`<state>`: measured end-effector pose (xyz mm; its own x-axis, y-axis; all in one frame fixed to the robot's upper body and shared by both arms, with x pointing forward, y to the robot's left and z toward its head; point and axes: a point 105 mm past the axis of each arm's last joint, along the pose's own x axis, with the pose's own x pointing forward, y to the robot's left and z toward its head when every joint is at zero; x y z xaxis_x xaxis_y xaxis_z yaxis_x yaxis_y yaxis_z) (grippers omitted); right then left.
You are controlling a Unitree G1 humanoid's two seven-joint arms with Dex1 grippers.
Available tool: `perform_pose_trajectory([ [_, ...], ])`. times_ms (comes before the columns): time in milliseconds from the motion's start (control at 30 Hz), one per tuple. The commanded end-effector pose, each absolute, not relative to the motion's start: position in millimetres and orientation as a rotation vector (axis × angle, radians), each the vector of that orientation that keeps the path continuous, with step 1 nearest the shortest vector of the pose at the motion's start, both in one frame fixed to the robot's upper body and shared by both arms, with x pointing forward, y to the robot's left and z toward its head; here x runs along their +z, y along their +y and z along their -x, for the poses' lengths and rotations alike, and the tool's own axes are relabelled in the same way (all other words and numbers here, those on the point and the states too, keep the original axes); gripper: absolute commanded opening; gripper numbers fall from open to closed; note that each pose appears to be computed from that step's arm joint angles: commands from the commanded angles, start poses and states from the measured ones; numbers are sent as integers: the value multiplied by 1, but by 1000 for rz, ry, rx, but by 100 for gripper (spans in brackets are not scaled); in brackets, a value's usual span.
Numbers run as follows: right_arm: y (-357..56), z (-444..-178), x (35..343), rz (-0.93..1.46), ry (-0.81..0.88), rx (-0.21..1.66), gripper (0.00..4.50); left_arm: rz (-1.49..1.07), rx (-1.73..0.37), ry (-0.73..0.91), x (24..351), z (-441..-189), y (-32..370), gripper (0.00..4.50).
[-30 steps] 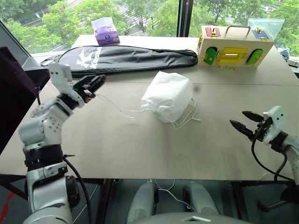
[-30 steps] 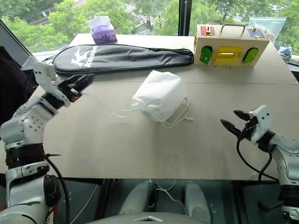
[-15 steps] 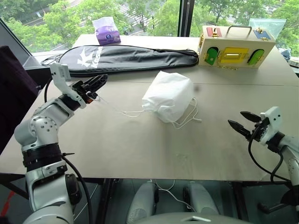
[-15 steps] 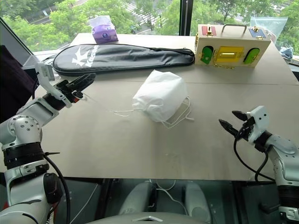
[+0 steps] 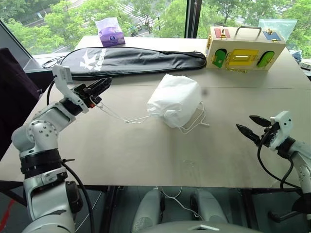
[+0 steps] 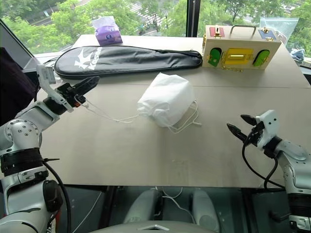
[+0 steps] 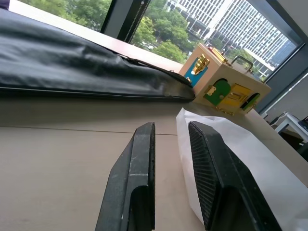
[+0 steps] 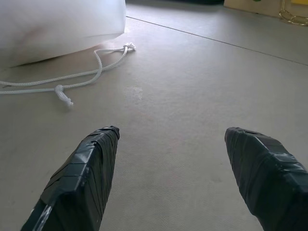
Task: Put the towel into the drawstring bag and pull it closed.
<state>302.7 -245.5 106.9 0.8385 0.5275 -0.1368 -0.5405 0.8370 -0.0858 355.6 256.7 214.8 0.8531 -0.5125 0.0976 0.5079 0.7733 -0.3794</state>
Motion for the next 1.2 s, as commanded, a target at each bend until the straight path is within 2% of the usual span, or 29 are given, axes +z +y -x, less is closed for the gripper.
perform_pose_trajectory([
  [33,-239,-305,120,143,56,583,375,426,-588,-19,226,-352,258,111],
  [133,-221,-302,126,124,42,652,375,459,-638,-5,227,-348,251,111],
  [367,-109,-279,174,17,-61,1059,375,481,-761,-21,241,-349,219,111],
  [533,-28,-287,215,-5,-190,1251,375,500,-903,-89,272,-351,186,111],
  [800,25,-293,212,14,-204,1326,375,519,-1050,-166,306,-343,166,111],
  [900,34,-292,209,11,-201,1333,375,518,-1085,-172,309,-340,162,179],
  [933,37,-292,209,9,-200,1333,375,515,-1095,-170,309,-339,161,231],
  [1000,40,-293,207,5,-197,1329,375,501,-1091,-164,307,-340,160,307],
  [1200,45,-299,206,-9,-191,1295,375,496,-1070,-163,306,-344,163,307],
])
